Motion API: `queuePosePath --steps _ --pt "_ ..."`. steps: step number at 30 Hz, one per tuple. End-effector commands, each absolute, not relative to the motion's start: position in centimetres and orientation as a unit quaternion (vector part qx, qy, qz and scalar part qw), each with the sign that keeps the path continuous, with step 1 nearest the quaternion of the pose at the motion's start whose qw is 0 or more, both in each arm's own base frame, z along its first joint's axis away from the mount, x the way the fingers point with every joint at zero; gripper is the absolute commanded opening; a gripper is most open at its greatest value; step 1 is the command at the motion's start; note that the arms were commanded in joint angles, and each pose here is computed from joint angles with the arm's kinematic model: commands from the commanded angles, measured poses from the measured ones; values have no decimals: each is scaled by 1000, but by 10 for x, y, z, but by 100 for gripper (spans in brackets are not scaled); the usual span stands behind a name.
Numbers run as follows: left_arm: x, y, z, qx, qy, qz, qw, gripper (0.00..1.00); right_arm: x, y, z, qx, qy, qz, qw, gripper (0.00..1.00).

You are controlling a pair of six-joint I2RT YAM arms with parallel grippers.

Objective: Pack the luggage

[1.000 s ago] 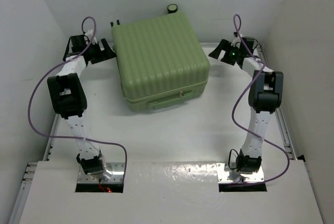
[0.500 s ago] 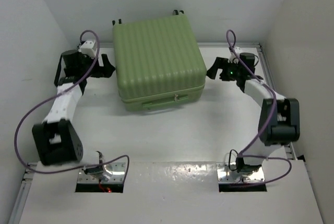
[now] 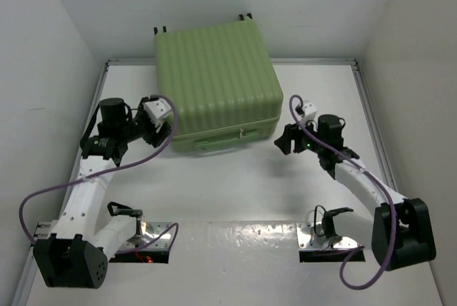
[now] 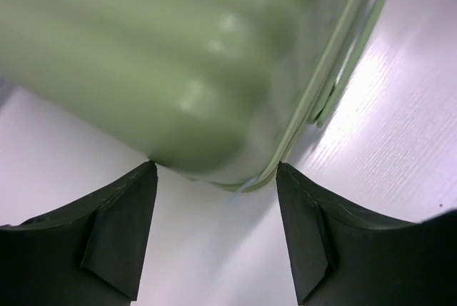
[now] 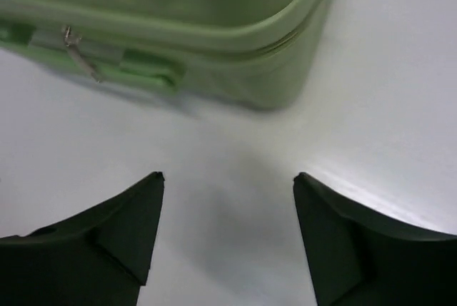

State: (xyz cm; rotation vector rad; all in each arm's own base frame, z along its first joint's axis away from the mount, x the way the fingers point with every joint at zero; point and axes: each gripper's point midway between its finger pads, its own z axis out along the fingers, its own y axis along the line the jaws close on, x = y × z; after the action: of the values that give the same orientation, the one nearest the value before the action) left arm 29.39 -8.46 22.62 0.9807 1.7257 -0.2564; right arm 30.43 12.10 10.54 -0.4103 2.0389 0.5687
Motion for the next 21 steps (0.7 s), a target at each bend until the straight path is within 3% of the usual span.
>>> queuePosePath --steps 1,3,4,7,9,21 --pt "297 -84 204 393 755 -105 514 69 324 135 128 -118 815 210 527 56" --pt "300 -81 202 366 765 -102 520 69 317 164 130 -126 814 202 529 51" --pt "301 -80 206 354 763 -98 531 71 311 177 128 -113 818 210 524 60" --pt "296 -80 202 321 777 -99 532 72 312 193 123 -76 836 159 519 60" --pt "295 -73 200 292 790 -89 532 72 314 208 129 -78 829 124 540 69" --pt "282 -57 217 224 793 -62 563 80 329 247 123 -47 823 72 561 67"
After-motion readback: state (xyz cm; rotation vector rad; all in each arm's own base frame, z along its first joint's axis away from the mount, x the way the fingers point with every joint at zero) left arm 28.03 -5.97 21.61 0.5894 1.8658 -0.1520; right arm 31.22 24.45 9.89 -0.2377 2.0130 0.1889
